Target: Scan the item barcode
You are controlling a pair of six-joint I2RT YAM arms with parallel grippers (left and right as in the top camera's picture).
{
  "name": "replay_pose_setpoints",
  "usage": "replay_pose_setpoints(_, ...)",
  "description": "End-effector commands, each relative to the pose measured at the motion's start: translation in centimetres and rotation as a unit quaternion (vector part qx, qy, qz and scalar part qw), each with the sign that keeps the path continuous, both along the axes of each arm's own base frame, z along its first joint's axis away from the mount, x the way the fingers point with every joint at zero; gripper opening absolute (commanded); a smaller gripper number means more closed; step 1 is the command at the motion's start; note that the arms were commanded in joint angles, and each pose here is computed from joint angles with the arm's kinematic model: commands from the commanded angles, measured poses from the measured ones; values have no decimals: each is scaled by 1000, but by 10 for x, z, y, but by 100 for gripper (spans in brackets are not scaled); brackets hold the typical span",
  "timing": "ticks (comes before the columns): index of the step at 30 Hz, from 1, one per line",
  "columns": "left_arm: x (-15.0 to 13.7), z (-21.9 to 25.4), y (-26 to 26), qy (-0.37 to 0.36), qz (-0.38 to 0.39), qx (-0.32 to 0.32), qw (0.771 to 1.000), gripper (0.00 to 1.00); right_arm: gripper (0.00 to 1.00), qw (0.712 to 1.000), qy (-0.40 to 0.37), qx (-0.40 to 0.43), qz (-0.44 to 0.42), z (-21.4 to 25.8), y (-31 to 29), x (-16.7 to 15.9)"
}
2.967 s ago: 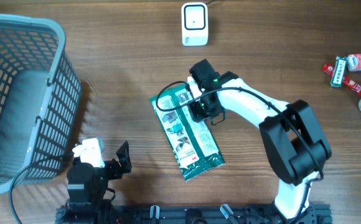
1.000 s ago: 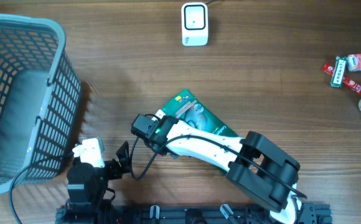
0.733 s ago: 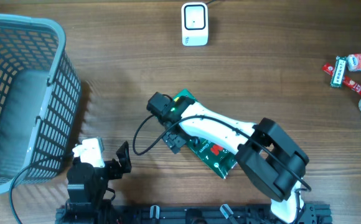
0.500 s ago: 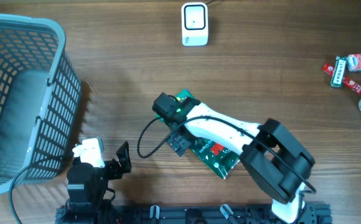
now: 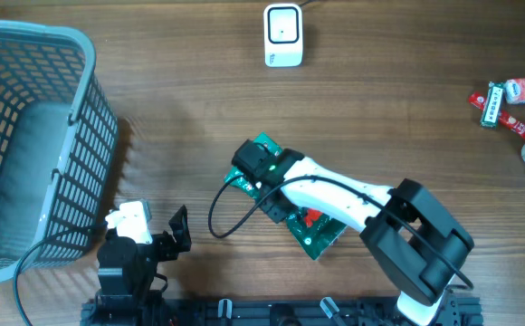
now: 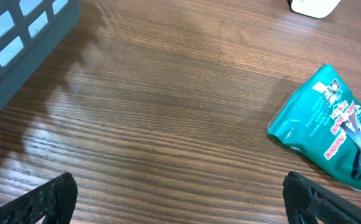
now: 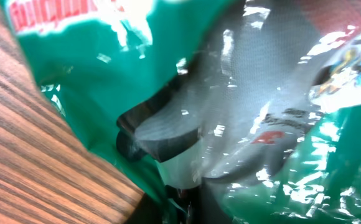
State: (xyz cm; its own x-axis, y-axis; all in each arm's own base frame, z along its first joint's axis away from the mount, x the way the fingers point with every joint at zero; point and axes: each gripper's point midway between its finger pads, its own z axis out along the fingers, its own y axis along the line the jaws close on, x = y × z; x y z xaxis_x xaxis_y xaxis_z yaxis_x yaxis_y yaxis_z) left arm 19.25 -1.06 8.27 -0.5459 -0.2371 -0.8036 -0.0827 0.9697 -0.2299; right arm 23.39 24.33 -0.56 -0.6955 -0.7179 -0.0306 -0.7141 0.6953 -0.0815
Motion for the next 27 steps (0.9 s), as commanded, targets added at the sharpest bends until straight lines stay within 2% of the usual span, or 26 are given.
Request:
replay_pose_setpoints(1,1,1,0,-4,-3,4,1000,100,4,994,108,34,-1,-27,6,-35)
replay_pose_setpoints(3,1,1,0,-4,-3,4,1000,100,4,985,129,110,-7,0,27,-30)
replay_pose_setpoints(4,1,1,0,-4,-3,4,1000,100,4,972,152,177,1,25,41,-30)
replay_pose_setpoints(5,1,1,0,-4,-3,4,1000,100,4,948,183,261,5,57,52,-29)
replay_pose_setpoints(6,1,1,0,-4,-3,4,1000,100,4,917,206,342,9,89,55,-26)
replay_pose_setpoints(7,1,1,0,-4,-3,4,1000,100,4,868,224,443,17,130,50,-16)
replay_pose_setpoints(9,1,1,0,-4,-3,4,1000,100,4,781,217,584,35,179,28,6)
replay_pose_setpoints(13,1,1,0,-4,-3,4,1000,100,4,664,123,726,134,214,7,22)
replay_pose_setpoints(18,1,1,0,-4,-3,4,1000,100,4,641,95,723,238,202,38,9)
replay_pose_setpoints(22,1,1,0,-4,-3,4,1000,100,4,603,11,719,346,205,54,11)
replay_pose_setpoints(27,1,1,0,-4,-3,4,1000,100,4,586,6,713,384,217,70,10)
